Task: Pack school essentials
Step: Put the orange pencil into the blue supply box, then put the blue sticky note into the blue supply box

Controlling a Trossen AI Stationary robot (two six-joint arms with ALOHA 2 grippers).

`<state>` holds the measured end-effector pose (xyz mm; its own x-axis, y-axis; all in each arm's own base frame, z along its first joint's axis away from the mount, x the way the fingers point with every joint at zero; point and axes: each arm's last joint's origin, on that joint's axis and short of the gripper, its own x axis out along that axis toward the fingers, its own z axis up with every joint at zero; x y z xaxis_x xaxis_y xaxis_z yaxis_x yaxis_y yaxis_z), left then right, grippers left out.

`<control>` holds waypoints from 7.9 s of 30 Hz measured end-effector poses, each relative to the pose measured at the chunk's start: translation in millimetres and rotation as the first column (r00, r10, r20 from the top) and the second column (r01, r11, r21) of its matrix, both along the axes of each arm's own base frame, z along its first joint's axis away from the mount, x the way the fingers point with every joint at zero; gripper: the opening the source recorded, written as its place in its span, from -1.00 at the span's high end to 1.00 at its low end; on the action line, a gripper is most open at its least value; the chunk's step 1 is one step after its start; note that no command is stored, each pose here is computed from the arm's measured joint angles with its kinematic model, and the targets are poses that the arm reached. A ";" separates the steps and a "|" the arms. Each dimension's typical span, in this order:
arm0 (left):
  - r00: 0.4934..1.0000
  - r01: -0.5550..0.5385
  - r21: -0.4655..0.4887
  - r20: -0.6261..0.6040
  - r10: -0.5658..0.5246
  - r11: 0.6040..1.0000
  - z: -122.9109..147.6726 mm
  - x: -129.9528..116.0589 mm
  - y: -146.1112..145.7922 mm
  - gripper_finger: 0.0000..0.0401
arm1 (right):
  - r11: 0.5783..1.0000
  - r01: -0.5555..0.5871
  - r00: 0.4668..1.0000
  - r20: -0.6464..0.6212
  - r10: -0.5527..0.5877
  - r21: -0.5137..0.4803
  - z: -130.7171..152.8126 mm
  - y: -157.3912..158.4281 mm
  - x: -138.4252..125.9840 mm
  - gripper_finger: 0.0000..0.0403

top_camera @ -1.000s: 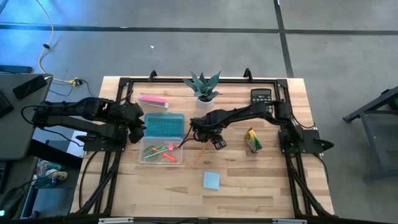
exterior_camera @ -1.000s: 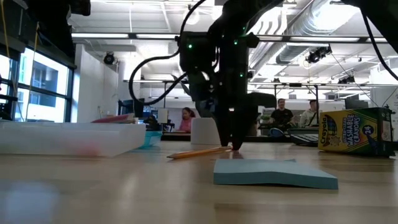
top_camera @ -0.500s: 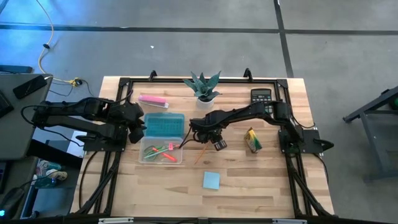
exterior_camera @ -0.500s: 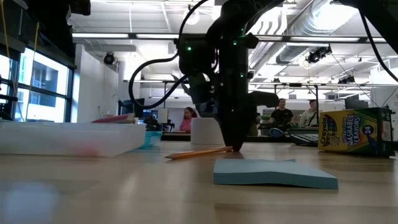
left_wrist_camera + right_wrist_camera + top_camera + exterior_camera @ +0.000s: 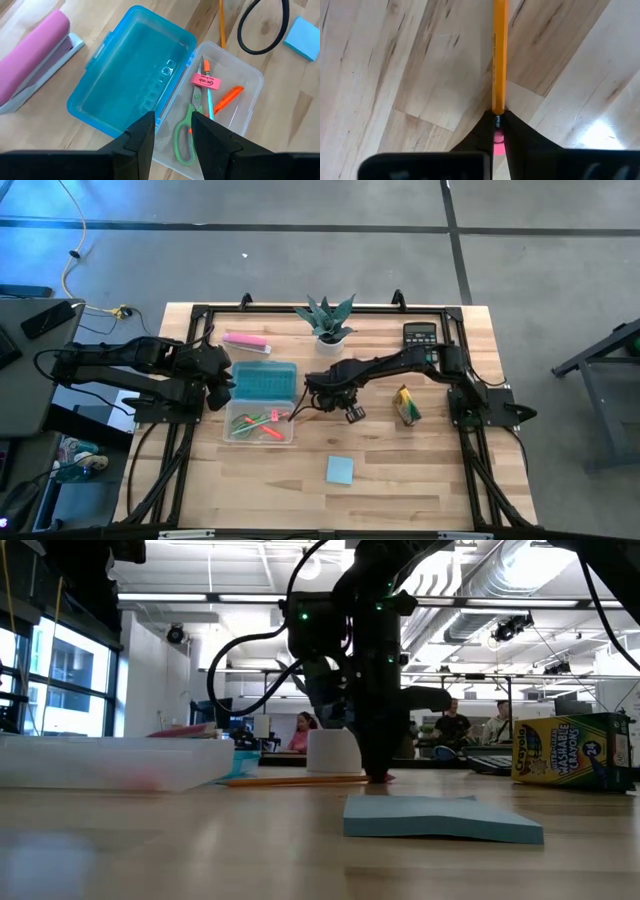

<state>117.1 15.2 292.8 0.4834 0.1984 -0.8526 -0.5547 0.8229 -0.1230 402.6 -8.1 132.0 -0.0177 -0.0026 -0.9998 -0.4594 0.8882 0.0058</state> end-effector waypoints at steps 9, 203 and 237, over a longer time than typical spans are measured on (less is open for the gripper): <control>1.000 -0.007 0.013 -0.001 0.007 1.000 0.1 -0.1 0.4 0.42 | 0.993 0.113 0.993 -0.037 -0.113 0.021 5.9 2.8 -5.7 0.98; 0.955 -0.272 0.037 -0.112 0.274 0.962 -8.9 7.5 42.3 1.00 | 0.998 -0.038 0.846 0.533 0.002 0.056 91.9 60.1 55.4 0.98; 0.956 -0.273 0.017 -0.109 0.273 0.962 -9.2 7.9 41.8 1.00 | 0.992 0.102 0.916 0.381 -0.124 0.080 53.2 59.3 55.9 0.55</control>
<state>125.0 57.0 283.6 0.3145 0.3113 -0.8968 -0.7684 0.6382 -0.0480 458.5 51.2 185.1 0.3708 0.0341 -0.9281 -0.3331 0.9377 -0.0987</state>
